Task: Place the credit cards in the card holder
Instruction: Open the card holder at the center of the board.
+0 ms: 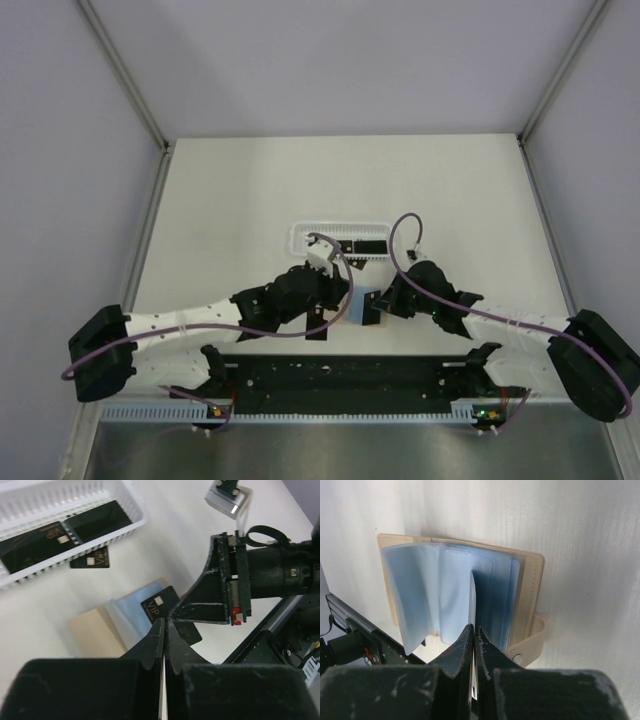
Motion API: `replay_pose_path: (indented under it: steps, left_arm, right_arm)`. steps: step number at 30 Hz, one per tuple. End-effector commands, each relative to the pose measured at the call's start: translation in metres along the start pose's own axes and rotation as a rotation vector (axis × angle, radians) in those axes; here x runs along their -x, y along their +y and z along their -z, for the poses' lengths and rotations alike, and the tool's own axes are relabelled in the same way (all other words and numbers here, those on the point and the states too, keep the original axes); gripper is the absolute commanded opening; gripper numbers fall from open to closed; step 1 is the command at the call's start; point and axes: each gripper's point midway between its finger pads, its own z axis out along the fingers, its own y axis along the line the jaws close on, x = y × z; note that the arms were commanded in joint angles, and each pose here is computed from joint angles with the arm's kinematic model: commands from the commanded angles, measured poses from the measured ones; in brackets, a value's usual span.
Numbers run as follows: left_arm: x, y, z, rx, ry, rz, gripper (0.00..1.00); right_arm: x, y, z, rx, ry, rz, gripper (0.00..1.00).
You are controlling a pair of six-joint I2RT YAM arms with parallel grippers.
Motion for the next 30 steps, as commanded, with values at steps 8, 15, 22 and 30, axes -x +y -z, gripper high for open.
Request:
replay_pose_path:
  steps: [8, 15, 22, 30]
  left_arm:
    - [-0.041, -0.038, -0.058, -0.156, 0.143, -0.072, 0.00]
    - [-0.074, 0.012, -0.049, 0.059, 0.213, -0.051, 0.00]
    - [-0.092, 0.044, -0.040, 0.182, 0.245, -0.070, 0.00]
    - [-0.106, 0.049, -0.042, 0.201, 0.278, -0.050, 0.00]
  right_arm:
    - [0.009, -0.004, 0.002, -0.037, -0.034, -0.003, 0.00]
    - [0.011, -0.005, 0.008, -0.051, -0.045, 0.002, 0.00]
    - [0.013, -0.007, 0.020, -0.075, -0.055, 0.008, 0.00]
    - [0.033, 0.001, 0.047, -0.109, -0.130, 0.039, 0.00]
